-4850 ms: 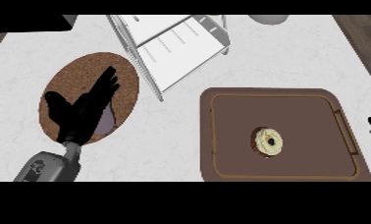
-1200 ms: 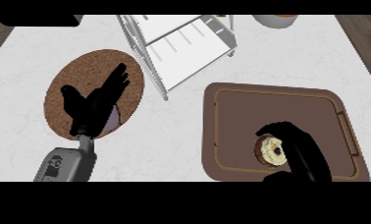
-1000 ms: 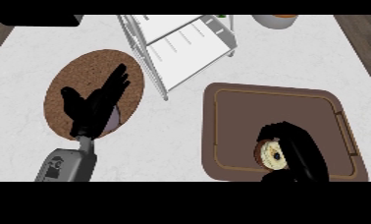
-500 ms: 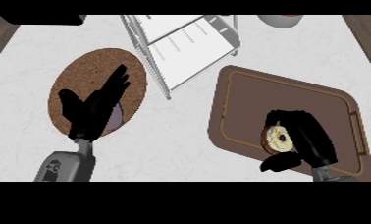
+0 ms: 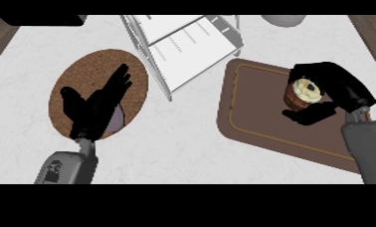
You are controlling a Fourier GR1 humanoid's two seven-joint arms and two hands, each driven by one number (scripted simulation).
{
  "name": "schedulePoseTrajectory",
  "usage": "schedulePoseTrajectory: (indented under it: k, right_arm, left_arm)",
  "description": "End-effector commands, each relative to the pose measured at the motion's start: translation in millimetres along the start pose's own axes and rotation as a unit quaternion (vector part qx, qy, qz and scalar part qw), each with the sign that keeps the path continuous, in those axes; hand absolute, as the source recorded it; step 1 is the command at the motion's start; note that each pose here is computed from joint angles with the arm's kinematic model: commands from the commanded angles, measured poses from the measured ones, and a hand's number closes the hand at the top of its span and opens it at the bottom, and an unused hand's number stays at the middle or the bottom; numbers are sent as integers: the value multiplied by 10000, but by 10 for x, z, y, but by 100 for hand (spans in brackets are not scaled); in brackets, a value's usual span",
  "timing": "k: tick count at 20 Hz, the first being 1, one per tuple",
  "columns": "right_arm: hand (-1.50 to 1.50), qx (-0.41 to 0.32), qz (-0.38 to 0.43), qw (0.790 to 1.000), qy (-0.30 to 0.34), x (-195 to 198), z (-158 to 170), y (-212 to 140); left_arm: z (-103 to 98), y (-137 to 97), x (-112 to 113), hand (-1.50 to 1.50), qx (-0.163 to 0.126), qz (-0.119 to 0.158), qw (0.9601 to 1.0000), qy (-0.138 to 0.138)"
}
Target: Pick the cupcake from the tray and place it in the tiered basket
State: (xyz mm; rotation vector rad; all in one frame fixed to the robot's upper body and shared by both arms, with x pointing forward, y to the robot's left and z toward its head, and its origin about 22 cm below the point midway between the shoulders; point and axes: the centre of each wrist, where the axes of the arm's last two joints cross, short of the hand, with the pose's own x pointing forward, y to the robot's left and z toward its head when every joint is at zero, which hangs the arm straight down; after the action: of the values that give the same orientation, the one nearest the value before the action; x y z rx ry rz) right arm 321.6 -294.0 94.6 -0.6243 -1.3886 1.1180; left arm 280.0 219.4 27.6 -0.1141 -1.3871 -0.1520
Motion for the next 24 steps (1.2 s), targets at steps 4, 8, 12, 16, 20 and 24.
schedulePoseTrajectory:
  k: [4,8,12,16,20,24]
  right_arm:
    - [150,-869,-689,9920,-610,415,175,-864]
    - [150,-1292,-769,9836,-994,592,309,-1406]
    - [150,-1547,-896,9764,-1214,910,406,-1639]
    - [150,-1706,-662,9755,-1219,1296,223,-1970]
    - [150,-1562,-555,9788,-1201,1588,44,-2044]
    - [150,-1495,-387,9812,-1158,1960,-141,-2236]
  left_arm:
    - [-4,136,-129,0,145,25,9999,-17]
    - [59,66,-152,0,97,23,9999,56]
    - [-88,-116,20,0,12,50,10000,-28]
    - [9,29,-18,0,-121,48,9999,-39]
    - [63,33,-80,0,45,-68,9999,-81]
    - [-112,14,31,0,-5,-91,9999,47]
